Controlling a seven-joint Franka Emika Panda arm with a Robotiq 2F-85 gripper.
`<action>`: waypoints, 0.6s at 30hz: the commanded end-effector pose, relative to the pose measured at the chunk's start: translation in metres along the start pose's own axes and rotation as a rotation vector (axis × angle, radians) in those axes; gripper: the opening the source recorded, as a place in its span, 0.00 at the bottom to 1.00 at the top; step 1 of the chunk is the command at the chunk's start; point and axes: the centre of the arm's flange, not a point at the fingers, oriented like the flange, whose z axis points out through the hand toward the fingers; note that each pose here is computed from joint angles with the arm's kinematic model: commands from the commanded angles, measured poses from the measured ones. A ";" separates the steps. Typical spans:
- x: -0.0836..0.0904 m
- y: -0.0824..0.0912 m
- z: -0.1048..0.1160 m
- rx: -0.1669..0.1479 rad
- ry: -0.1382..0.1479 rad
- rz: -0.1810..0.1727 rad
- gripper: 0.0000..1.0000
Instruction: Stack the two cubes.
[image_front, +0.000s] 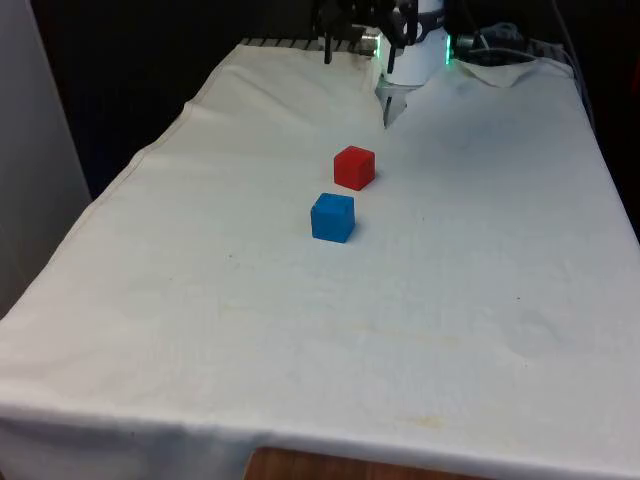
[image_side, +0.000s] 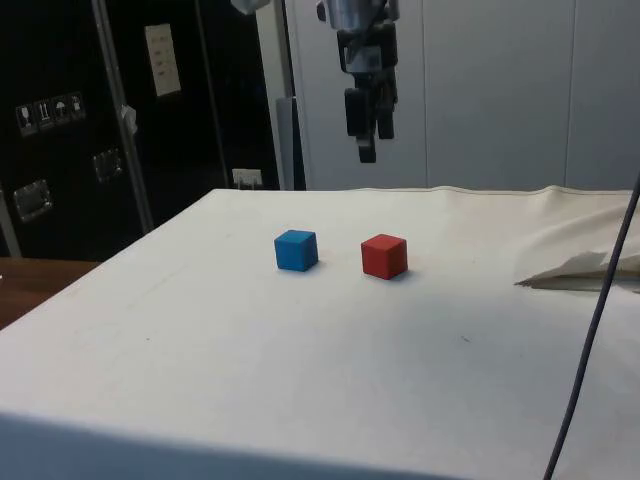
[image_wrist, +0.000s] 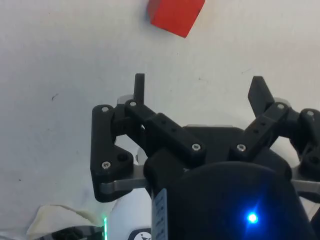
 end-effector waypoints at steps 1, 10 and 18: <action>-0.001 0.000 0.000 0.000 -0.001 0.001 1.00; -0.012 0.006 0.011 0.005 0.003 0.024 1.00; -0.018 0.008 0.023 0.017 0.001 0.051 1.00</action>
